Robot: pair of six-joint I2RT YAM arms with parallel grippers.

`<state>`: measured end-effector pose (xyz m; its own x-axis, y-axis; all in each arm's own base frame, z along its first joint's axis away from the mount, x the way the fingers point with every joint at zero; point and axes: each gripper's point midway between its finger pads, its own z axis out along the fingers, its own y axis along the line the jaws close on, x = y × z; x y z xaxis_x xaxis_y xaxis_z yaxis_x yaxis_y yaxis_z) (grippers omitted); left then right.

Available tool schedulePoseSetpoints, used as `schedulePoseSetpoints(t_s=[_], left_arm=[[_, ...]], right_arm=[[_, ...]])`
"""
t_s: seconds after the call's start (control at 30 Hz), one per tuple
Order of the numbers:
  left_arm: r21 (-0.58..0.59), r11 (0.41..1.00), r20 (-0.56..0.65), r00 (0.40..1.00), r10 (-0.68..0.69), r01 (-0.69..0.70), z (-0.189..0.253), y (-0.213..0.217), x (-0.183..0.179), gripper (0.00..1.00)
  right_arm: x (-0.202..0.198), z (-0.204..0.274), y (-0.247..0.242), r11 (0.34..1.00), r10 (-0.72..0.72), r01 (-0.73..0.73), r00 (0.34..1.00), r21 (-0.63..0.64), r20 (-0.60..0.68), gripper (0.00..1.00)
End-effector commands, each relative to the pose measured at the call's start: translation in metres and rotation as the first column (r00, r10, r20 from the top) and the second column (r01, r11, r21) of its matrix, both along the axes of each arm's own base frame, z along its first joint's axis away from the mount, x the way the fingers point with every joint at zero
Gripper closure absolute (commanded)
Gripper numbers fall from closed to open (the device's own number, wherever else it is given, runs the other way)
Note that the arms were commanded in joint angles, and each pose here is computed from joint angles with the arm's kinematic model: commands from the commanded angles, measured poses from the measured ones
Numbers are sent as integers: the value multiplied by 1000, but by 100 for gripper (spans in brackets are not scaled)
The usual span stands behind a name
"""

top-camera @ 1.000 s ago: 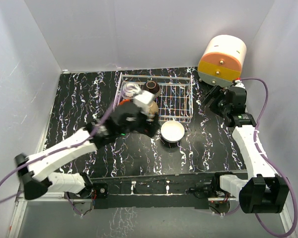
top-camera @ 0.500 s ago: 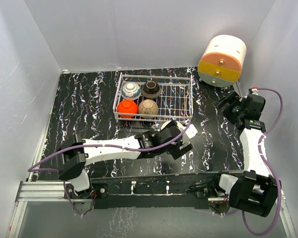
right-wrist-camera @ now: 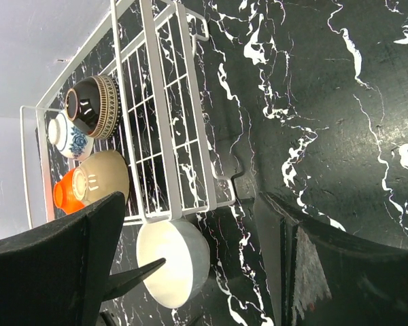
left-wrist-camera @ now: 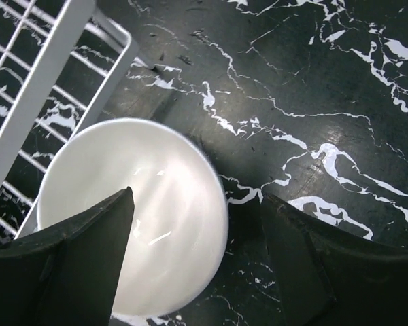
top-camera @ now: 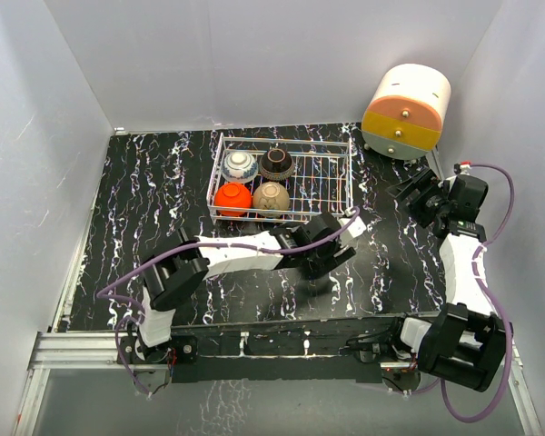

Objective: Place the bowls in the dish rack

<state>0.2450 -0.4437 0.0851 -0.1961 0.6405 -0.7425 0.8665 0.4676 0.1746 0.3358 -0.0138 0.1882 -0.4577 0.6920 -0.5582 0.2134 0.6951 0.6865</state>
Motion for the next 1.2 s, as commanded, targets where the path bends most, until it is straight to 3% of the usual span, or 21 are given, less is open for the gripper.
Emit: schedulePoseSetpoints(t_s=[0.0,0.2,0.37,0.5,0.63,0.67,0.8,1.0,1.17], left_arm=[[-25,998,-34,998,-52,51,2,-14,-6,31],[-15,999,-75,996,-45,44,-16,-8,-11,42],[-12,999,-95,995,-40,39,-21,-7,-15,73],[5,1000,-103,994,-26,26,-30,-3,-15,61],[31,999,-105,994,-9,12,-43,2,-14,63],[36,999,-104,995,-6,9,-45,4,-14,67],[48,999,-99,995,5,0,-45,5,-12,100],[-6,1000,-89,996,-17,17,-12,-6,-25,100],[-92,994,-99,993,-69,60,55,-29,-54,100]], right_arm=[[9,10,-3,1000,7,-7,998,-3,67,21],[8,5,-6,1000,-2,2,998,7,63,21],[8,5,-8,1000,-10,10,998,7,64,21],[7,3,-8,1000,-10,10,998,8,67,20],[6,1,-7,1000,-7,6,998,11,64,21],[6,1,-8,1000,-7,7,998,11,66,21],[5,2,-8,1000,-9,8,998,11,67,21],[5,0,-9,1000,-12,11,998,13,66,21],[5,-2,-9,1000,-11,10,998,20,62,21]])
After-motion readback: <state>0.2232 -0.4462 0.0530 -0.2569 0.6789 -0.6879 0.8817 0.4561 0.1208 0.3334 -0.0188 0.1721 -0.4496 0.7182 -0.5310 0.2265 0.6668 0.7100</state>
